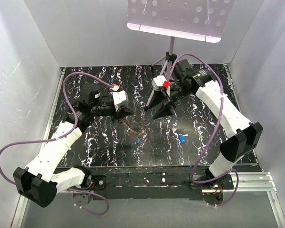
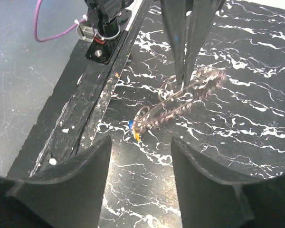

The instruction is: Put the keys on the keyring

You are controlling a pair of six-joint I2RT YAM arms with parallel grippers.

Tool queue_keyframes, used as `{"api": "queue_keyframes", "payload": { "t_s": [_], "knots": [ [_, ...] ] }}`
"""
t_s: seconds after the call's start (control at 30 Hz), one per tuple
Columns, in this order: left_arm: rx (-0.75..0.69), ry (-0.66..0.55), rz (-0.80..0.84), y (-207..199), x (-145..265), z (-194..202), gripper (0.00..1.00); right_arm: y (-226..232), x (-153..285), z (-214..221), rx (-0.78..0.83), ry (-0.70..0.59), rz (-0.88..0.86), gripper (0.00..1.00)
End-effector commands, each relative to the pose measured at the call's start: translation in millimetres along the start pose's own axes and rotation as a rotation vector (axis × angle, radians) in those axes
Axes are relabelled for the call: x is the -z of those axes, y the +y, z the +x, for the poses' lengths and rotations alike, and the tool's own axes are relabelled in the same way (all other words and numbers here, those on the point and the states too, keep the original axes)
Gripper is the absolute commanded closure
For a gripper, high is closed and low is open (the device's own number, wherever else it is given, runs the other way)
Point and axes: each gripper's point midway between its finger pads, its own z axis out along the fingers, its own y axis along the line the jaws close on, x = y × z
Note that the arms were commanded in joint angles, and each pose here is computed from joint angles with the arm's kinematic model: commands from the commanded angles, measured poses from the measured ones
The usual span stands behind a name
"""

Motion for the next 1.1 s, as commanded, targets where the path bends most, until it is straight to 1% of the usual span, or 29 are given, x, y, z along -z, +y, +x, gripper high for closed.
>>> {"api": "queue_keyframes", "payload": {
  "t_s": [0.0, 0.07, 0.17, 0.37, 0.47, 0.57, 0.73, 0.87, 1.07],
  "knots": [
    [-0.118, -0.173, 0.058, -3, -7, -34, 1.00, -8, 5, -32, 0.021, -0.053, 0.032, 0.42],
    [-0.115, -0.205, 0.067, -4, -10, -36, 1.00, -1, 3, -38, 0.019, -0.078, 0.007, 0.46],
    [-0.094, -0.232, 0.081, -6, -12, -36, 1.00, 0, -3, -35, 0.012, -0.054, 0.017, 0.48],
    [-0.082, -0.296, 0.105, -10, -16, -39, 1.00, -30, -2, -19, -0.047, 0.037, 0.143, 0.47],
    [-0.117, -0.321, 0.100, -8, -19, -38, 1.00, -31, 0, -16, -0.022, 0.055, 0.135, 0.46],
    [-0.186, -0.355, 0.092, -7, -21, -39, 1.00, -24, -2, -15, 0.014, 0.031, 0.087, 0.48],
    [-0.242, -0.346, 0.047, 1, -23, -32, 1.00, -24, -5, -18, 0.049, 0.001, 0.062, 0.53],
    [-0.262, -0.355, 0.054, 1, -24, -31, 1.00, -24, -7, -20, 0.053, -0.015, 0.046, 0.56],
    [-0.273, -0.364, 0.068, 0, -28, -27, 1.00, -23, -14, -14, 0.087, 0.013, 0.056, 0.59]
  ]
}}
